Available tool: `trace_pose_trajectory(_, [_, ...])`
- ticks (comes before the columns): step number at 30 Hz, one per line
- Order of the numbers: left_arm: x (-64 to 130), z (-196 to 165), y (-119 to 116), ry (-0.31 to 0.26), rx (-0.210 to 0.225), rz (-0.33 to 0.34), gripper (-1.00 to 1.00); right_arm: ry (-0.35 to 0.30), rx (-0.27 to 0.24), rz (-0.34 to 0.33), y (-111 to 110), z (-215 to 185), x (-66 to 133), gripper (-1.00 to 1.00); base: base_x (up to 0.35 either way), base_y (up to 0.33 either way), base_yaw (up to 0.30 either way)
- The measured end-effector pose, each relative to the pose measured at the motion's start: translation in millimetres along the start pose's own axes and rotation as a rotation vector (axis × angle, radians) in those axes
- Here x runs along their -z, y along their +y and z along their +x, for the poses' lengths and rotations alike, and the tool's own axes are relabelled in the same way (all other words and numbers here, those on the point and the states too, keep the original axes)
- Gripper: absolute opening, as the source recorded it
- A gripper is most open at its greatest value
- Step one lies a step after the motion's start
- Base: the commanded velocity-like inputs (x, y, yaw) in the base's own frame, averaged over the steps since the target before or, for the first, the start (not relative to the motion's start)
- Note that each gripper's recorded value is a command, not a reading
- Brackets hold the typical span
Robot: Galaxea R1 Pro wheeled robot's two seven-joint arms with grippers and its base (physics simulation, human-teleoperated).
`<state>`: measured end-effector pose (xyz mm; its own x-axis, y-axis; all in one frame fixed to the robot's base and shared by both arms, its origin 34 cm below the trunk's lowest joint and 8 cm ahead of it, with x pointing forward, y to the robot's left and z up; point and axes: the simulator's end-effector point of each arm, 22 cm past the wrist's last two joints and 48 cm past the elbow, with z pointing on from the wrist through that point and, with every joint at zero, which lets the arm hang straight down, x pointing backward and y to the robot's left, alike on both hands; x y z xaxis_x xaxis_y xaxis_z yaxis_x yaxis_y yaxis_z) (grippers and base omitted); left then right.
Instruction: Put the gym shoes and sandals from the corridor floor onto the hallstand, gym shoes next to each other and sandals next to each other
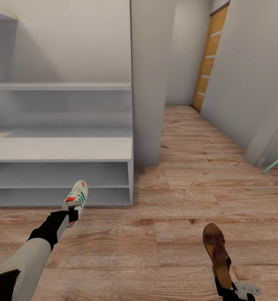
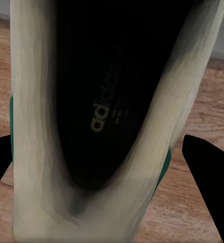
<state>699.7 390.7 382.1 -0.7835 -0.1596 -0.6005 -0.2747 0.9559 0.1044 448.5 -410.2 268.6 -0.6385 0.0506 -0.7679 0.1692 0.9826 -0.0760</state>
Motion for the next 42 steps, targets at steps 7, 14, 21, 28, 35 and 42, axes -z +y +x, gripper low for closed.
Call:
trace_pose_trajectory(7, [0.6,-6.4,1.6,-0.01,0.003,-0.002,-1.0,-0.001,-0.003,0.003,-0.6,-0.3,0.0,-1.0,0.0,0.0,0.0])
trace_pose_trajectory(14, [-2.0,-14.2,0.2,-0.042,0.009,0.0,-1.0,0.0,-0.003,0.003,0.1,8.4,-4.0,-1.0,0.0,0.0,0.001])
trace_pose_trajectory(21, [-10.3,-13.7,-4.3,-0.072,0.011,0.005,-1.0,0.007,-0.002,0.004,0.4,26.7,-10.9,-1.0,0.0,0.0,0.056])
trace_pose_trajectory(28, [-15.3,-25.3,-17.0,-0.164,-0.058,0.012,-1.0,0.015,-0.002,0.005,0.6,39.2,-14.8,-1.0,0.0,0.0,0.075])
trace_pose_trajectory(35, [-15.1,-28.2,-21.9,-0.195,-0.076,0.018,-1.0,0.018,-0.001,0.005,0.6,40.4,-14.7,-1.0,0.0,0.0,0.015])
trace_pose_trajectory(42, [-15.7,-25.7,-21.3,-0.195,-0.077,0.017,-1.0,0.017,-0.001,0.005,0.3,40.0,-14.9,-1.0,0.001,0.0,0.001])
